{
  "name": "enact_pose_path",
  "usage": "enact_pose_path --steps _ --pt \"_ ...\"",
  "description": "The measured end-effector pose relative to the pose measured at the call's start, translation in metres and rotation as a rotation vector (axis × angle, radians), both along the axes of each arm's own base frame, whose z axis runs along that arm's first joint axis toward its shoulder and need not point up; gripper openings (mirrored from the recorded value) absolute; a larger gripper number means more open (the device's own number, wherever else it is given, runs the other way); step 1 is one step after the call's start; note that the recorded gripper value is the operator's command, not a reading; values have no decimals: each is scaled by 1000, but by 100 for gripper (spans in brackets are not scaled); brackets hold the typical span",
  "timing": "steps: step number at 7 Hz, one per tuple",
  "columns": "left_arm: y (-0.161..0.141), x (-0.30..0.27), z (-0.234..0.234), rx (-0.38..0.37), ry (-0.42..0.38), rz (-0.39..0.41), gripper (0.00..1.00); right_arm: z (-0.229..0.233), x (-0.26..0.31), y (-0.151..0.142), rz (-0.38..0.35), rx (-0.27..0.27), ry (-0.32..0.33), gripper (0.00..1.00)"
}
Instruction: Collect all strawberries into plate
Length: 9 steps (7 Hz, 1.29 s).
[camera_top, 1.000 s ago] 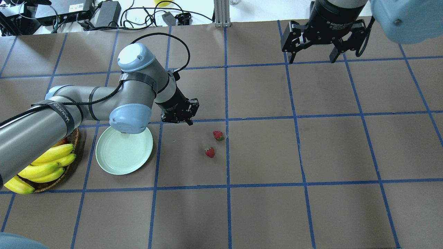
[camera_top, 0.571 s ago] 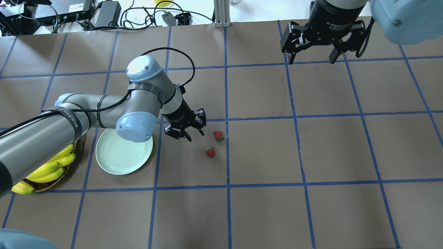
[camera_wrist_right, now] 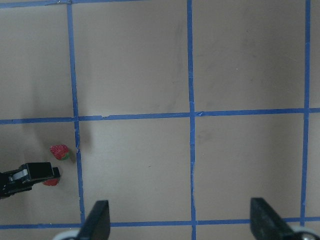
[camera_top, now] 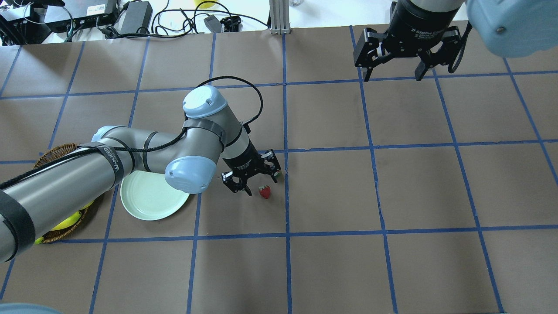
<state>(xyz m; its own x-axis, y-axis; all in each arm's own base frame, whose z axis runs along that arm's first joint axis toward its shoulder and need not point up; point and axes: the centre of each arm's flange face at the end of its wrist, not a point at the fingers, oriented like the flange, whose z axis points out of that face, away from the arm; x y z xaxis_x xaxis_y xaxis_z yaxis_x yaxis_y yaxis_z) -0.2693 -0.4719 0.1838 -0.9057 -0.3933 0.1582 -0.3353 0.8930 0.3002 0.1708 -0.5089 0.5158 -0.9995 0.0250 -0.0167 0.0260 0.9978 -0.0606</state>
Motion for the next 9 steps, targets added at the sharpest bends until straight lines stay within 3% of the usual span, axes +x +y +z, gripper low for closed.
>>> enact_pose_path --steps 2,3,4,5,7,9 --pt "5 -1 -5 14 -5 -1 67 0 0 0 -1 0 0 100" --pt "10 0 -9 25 -11 -1 52 0 0 0 -2 0 -2 100" --pt "12 0 -11 29 -14 -2 19 1 0 0 -3 -2 -3 100" --pt "12 0 -11 27 -14 -1 0 3 0 1 -2 -9 -4 100" --pt "8 0 -6 13 -16 -2 0 21 -1 10 -2 -45 -8 100" --pt "3 2 3 -15 -35 -5 0 13 -1 13 -1 -40 -7 100"
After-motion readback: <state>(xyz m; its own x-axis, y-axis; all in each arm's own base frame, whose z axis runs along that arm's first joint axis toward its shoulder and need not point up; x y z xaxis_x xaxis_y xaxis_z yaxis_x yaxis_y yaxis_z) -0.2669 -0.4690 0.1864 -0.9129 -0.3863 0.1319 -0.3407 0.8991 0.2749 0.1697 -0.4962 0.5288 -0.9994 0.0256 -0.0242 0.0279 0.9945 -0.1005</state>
